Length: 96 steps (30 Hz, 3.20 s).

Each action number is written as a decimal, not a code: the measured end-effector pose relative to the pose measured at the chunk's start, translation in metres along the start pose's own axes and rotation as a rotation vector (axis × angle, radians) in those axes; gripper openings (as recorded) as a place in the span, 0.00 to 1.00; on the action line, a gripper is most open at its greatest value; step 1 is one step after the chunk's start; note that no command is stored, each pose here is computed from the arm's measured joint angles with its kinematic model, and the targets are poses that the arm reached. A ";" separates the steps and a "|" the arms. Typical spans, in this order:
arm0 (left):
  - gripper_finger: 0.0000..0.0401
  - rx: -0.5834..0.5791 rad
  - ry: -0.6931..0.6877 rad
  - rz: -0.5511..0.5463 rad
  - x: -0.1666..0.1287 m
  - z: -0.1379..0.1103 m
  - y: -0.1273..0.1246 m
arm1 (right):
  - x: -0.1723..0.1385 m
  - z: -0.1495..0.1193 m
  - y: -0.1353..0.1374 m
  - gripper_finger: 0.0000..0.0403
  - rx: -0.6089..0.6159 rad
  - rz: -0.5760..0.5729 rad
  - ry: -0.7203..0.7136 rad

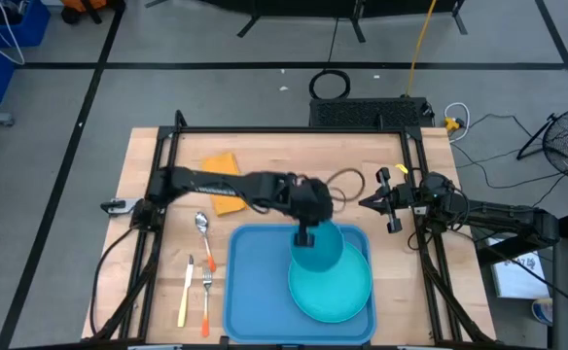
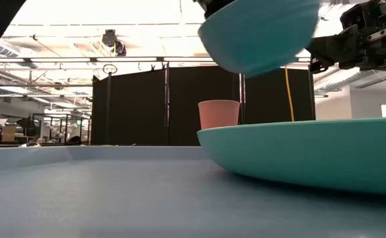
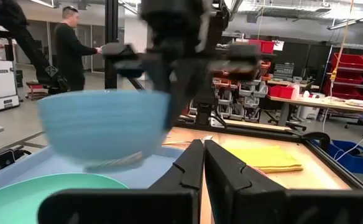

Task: Set up tray
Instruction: Put the blue bowl on the top of the blue plate, then put the pink cup on the blue serving tray to the top of the blue plate

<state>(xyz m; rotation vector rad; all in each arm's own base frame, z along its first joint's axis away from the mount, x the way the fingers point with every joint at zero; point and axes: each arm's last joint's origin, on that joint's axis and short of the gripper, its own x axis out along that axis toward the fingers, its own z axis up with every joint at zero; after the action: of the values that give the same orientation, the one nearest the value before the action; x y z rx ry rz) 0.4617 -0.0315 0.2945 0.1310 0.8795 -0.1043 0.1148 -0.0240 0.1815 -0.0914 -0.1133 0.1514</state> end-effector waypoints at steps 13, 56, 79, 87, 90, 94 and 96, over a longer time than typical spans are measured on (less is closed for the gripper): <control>0.02 -0.113 0.082 -0.076 0.080 -0.019 -0.030 | 0.000 -0.001 -0.001 0.02 0.016 -0.031 0.015; 0.15 -0.100 0.061 -0.193 0.124 -0.030 -0.058 | 0.001 -0.008 -0.001 0.02 0.061 -0.033 0.072; 0.46 -0.004 0.032 -0.175 0.122 -0.028 -0.061 | 0.001 -0.008 -0.001 0.02 0.064 -0.033 0.077; 0.58 0.066 -0.003 -0.148 0.105 -0.009 -0.058 | 0.001 -0.008 -0.001 0.02 0.064 -0.032 0.079; 0.60 0.106 0.014 -0.128 0.081 0.007 -0.056 | 0.001 -0.008 -0.001 0.02 0.064 -0.032 0.079; 0.61 0.218 0.114 -0.010 0.043 0.019 -0.057 | 0.001 -0.008 -0.001 0.02 0.064 -0.032 0.079; 0.59 0.255 0.162 0.065 0.021 0.016 -0.056 | 0.001 -0.008 -0.001 0.02 0.064 -0.030 0.079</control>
<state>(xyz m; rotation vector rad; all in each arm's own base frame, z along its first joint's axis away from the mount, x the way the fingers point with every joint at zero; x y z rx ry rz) 0.4795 -0.0902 0.2844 0.4104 1.0201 -0.1467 0.1170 -0.0257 0.1733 -0.0316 -0.0313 0.1215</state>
